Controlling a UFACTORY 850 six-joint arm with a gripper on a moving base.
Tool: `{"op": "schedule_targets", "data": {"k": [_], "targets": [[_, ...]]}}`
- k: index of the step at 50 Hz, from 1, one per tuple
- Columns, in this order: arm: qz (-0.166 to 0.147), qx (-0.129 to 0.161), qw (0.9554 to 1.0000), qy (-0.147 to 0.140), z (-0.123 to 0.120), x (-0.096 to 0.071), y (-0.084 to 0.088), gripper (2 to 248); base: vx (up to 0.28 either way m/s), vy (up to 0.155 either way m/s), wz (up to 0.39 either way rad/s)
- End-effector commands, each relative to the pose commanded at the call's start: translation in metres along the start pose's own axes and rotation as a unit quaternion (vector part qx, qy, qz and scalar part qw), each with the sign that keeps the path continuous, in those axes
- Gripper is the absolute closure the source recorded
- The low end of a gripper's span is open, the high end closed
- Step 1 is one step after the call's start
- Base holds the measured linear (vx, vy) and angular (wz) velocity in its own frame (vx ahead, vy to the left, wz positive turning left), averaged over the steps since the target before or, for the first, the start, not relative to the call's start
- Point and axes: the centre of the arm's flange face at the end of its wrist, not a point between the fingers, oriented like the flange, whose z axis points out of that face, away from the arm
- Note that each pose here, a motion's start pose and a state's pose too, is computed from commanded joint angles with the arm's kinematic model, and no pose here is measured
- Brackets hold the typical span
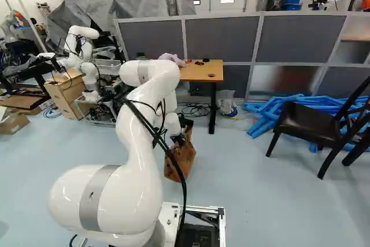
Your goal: Pick up the bag on the ground and place it on the table
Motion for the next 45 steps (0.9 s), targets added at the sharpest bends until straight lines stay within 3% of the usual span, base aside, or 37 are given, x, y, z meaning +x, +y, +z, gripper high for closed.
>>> {"op": "schedule_targets", "data": {"k": [45], "targets": [[0.0, 0.006, 0.9998, 0.019, -0.067, 0.007, -0.001, 229, 0.0, 0.0, 0.0]]}}
